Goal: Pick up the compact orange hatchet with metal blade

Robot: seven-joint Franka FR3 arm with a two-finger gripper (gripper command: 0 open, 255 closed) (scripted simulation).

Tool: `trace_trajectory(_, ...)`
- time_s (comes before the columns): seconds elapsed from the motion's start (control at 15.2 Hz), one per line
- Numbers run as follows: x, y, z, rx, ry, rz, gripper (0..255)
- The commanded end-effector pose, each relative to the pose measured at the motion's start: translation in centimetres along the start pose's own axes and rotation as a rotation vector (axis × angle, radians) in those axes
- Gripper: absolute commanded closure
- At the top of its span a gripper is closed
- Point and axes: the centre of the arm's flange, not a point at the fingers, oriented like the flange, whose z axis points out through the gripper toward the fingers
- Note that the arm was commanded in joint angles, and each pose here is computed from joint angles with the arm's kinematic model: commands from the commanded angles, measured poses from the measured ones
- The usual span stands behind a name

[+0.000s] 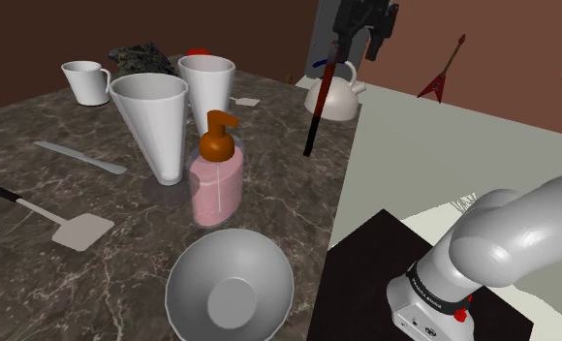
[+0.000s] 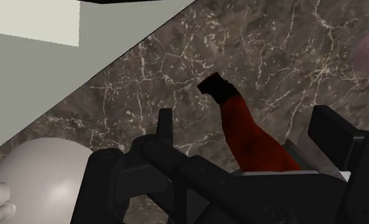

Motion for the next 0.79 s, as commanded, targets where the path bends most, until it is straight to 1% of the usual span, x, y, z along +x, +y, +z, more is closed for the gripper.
trace_trajectory(0.0,1.5,-0.9,-2.3,0.013,-0.034,0.024,0)
trace_trajectory(0.2,3.9,-2.3,-5.3,0.033,-0.081,0.059,0)
trace_trajectory(0.26,4.1,-2.4,-5.5,0.034,-0.084,0.061,0)
trace_trajectory(0.73,4.5,-2.2,-1.6,0.034,-0.084,0.061,0)
